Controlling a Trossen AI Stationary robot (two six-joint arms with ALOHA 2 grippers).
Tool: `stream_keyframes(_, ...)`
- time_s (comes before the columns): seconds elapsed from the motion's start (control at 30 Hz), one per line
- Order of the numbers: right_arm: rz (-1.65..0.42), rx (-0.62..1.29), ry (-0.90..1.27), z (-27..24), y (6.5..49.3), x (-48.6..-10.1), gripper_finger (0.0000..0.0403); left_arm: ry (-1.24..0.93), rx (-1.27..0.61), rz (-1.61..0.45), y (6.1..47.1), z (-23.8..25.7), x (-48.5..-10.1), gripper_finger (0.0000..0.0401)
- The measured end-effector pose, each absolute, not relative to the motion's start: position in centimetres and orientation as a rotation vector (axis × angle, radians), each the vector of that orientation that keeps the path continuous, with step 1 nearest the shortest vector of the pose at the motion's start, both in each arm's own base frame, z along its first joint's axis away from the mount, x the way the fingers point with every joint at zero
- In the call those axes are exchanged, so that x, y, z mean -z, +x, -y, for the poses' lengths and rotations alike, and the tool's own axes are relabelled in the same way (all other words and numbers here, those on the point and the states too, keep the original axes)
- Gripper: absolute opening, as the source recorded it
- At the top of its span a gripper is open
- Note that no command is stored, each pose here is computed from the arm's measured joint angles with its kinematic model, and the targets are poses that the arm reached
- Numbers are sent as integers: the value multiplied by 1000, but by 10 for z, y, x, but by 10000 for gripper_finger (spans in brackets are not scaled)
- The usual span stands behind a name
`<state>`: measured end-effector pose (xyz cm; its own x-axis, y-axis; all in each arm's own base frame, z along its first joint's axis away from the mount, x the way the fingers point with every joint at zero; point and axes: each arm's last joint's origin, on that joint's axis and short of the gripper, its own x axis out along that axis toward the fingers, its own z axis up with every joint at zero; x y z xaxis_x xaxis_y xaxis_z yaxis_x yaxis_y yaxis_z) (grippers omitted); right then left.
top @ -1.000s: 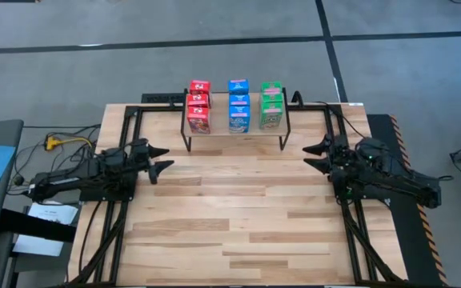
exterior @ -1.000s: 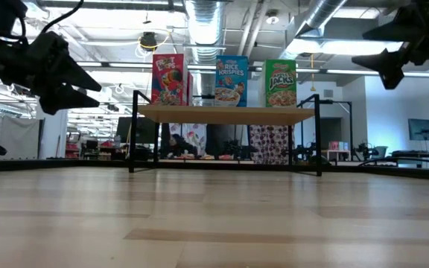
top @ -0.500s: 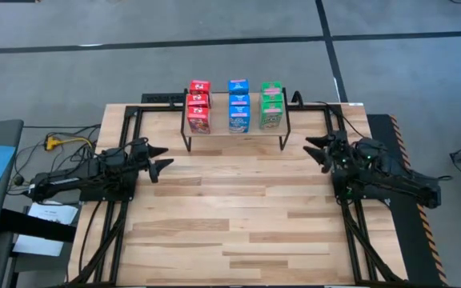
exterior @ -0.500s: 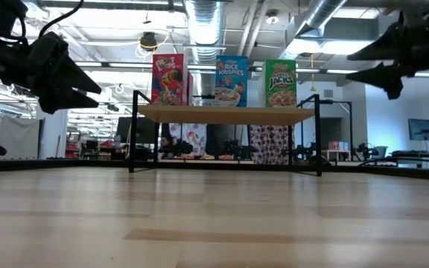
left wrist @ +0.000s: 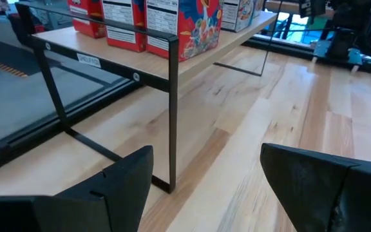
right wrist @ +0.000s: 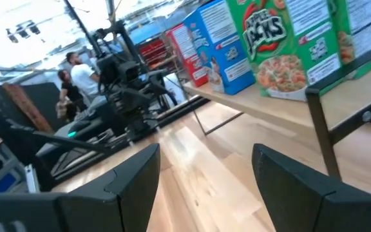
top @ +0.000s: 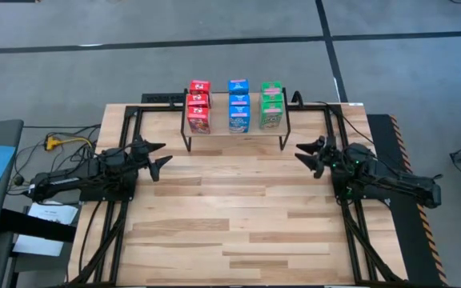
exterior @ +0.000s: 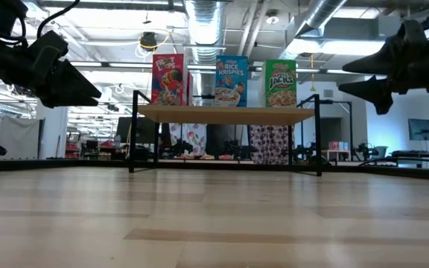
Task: Stack cereal on shelf
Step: Return to Home Position
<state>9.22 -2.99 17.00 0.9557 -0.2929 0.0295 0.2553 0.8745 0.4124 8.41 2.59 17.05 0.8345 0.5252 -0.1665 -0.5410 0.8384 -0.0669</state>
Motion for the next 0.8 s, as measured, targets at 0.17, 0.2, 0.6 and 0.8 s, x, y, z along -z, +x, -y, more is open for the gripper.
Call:
stream_keyframes(0.17,75,287,381,30,92,-169,269,-112,-566,-145,84,-26,-170,276)
stream_keyframes(0.2,73,287,380,30,92,-169,269,-112,-566,-145,84,-26,-170,276)
stream_keyframes(0.6,-105,305,240,33,101,-156,269,-25,-560,-171,84,-26,-170,276)
stream_keyframes(0.8,-182,279,210,33,104,-149,269,-25,-560,-171,84,-26,-170,276)
